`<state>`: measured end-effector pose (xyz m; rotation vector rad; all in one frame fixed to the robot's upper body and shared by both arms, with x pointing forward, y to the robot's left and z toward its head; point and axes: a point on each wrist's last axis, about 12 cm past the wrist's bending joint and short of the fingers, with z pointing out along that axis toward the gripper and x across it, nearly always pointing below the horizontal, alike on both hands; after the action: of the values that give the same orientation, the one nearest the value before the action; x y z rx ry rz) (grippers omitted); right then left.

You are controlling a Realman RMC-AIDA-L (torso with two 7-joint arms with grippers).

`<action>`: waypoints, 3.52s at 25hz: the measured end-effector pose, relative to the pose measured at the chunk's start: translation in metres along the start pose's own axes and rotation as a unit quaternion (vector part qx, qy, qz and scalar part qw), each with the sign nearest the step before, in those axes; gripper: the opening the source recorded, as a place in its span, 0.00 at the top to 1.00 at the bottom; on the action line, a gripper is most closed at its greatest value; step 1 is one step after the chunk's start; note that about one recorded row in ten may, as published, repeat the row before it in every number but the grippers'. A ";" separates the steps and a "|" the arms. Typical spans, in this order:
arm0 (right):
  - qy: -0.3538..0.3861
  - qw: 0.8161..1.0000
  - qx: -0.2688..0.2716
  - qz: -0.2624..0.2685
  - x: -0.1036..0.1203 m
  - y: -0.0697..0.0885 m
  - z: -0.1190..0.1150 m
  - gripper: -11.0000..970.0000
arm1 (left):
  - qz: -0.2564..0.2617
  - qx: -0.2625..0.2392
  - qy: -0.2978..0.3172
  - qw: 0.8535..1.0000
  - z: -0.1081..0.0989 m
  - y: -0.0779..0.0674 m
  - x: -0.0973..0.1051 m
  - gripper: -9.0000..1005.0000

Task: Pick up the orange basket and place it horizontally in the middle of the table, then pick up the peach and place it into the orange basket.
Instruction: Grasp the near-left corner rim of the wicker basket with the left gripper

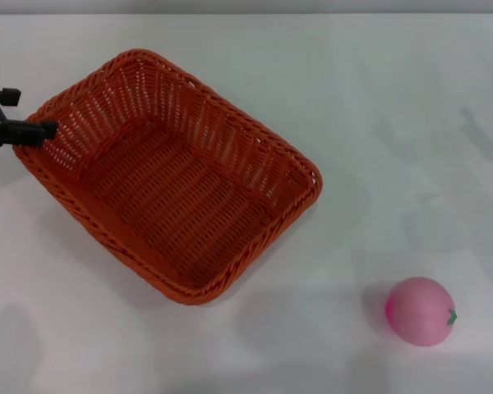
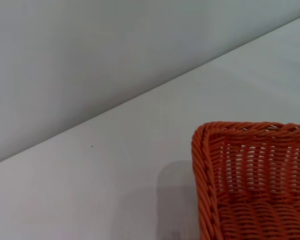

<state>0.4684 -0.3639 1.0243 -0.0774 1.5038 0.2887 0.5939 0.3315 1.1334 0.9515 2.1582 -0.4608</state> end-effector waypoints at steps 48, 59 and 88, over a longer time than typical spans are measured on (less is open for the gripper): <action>0.002 1.000 -0.011 0.015 0.001 0.005 0.004 0.11 | 0.030 0.008 -0.008 0.999 0.027 -0.012 0.002 0.73; 0.003 1.000 -0.015 0.015 0.002 0.006 0.005 0.11 | 0.017 0.008 -0.026 0.999 0.024 -0.014 0.002 0.81; 0.016 0.999 -0.023 -0.019 -0.002 0.009 0.039 0.11 | -0.187 -0.003 -0.029 0.982 -0.008 -0.016 -0.039 0.82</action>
<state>0.5044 -0.3469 1.0302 -0.1486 1.5261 0.2928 0.5964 0.3064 1.1674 0.5176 2.2883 -0.6531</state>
